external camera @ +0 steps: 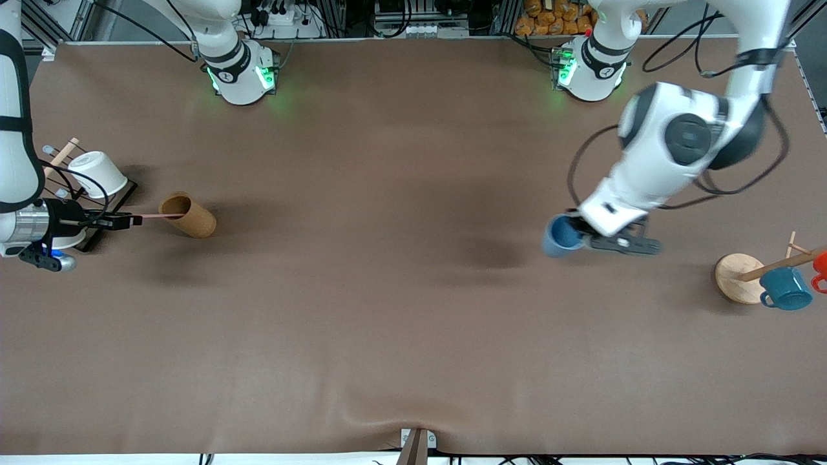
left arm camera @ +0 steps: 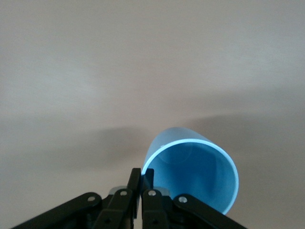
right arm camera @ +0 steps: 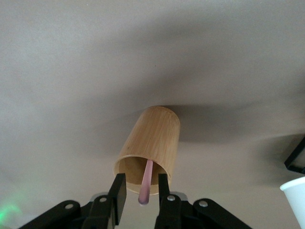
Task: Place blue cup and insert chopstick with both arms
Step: 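Grasp the blue cup with the left gripper and carry it toward the table middle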
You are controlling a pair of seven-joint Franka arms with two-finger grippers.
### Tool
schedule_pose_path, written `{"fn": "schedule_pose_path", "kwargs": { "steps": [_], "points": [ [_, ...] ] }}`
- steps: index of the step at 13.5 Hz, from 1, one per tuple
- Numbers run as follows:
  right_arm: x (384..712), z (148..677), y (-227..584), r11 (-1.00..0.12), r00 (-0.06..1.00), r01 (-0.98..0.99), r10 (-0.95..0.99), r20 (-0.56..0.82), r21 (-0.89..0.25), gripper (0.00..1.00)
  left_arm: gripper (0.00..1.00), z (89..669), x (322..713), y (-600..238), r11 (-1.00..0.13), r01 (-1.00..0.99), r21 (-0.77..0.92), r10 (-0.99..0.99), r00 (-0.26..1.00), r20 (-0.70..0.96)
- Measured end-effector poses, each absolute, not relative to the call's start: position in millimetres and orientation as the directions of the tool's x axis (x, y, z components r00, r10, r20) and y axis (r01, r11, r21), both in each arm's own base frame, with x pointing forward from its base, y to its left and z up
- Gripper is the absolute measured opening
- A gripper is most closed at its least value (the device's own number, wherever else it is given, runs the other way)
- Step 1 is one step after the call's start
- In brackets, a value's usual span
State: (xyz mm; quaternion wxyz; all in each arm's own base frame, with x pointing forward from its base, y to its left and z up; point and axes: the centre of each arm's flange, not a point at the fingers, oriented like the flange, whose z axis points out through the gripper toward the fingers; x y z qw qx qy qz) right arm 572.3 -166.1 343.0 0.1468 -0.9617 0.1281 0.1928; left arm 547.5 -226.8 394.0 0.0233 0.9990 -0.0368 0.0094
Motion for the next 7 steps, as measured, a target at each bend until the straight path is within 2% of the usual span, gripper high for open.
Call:
{"fn": "schedule_pose_path", "kwargs": {
  "steps": [5, 7],
  "points": [
    [572, 340, -164, -0.918, 0.882, -0.327, -0.211, -0.421, -0.224, 0.27, 0.05, 378, 489, -390, -0.993, 0.054, 0.102, 0.05, 0.998, -0.045],
    [573, 340, -164, -0.916, 0.88, -0.332, -0.216, -0.423, -0.224, 0.21, 0.05, 357, 465, -445, -0.991, 0.065, 0.114, 0.054, 0.994, -0.094]
  ]
}}
